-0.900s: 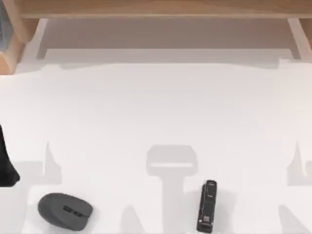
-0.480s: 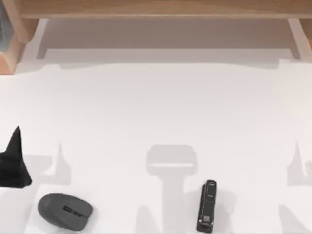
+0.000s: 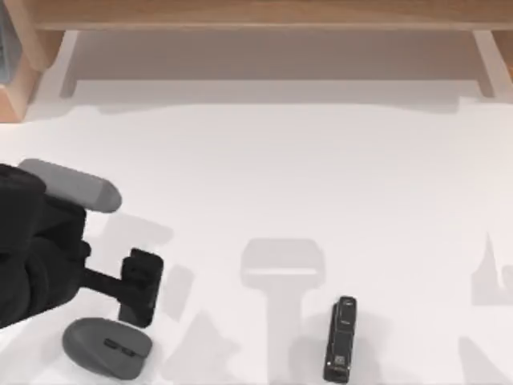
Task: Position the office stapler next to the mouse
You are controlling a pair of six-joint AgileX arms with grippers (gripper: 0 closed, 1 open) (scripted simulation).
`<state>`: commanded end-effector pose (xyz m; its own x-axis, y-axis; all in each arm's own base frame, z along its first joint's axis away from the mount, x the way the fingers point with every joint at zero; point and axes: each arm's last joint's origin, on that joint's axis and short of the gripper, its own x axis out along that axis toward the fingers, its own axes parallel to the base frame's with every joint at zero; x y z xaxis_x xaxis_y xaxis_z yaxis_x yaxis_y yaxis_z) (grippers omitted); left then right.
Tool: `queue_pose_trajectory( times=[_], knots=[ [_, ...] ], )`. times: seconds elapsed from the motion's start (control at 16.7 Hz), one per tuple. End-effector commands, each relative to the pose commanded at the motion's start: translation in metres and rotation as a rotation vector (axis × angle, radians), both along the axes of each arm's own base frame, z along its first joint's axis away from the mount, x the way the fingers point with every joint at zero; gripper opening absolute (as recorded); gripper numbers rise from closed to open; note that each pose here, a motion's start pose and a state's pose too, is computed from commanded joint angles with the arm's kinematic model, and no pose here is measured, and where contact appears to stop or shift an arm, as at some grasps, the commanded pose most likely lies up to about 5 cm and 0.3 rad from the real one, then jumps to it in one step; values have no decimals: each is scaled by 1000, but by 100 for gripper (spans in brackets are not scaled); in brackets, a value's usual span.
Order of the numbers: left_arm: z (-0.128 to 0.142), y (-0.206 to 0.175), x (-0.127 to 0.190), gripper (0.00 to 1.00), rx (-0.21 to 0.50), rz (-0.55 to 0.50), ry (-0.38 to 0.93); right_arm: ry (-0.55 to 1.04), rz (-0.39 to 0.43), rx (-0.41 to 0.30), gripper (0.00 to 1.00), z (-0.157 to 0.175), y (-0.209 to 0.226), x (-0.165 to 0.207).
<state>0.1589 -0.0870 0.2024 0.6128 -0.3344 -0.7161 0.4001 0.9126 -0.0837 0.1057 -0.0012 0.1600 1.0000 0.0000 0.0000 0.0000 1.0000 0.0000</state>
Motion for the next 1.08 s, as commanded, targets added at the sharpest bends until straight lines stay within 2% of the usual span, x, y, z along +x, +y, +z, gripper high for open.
queue_pose_trajectory(
  times=[0.24,0.48,0.78,1.08],
  knots=[
    [-9,-71,28,100,145,-103,343,0,0,0,100,0,0,0],
    [-22,-145,40,100,268,-114,556,0,0,0,100,0,0,0],
    [-40,-220,46,100,356,-23,685,0,0,0,100,0,0,0],
    [-40,-264,51,100,339,105,708,0,0,0,100,0,0,0]
  ],
)
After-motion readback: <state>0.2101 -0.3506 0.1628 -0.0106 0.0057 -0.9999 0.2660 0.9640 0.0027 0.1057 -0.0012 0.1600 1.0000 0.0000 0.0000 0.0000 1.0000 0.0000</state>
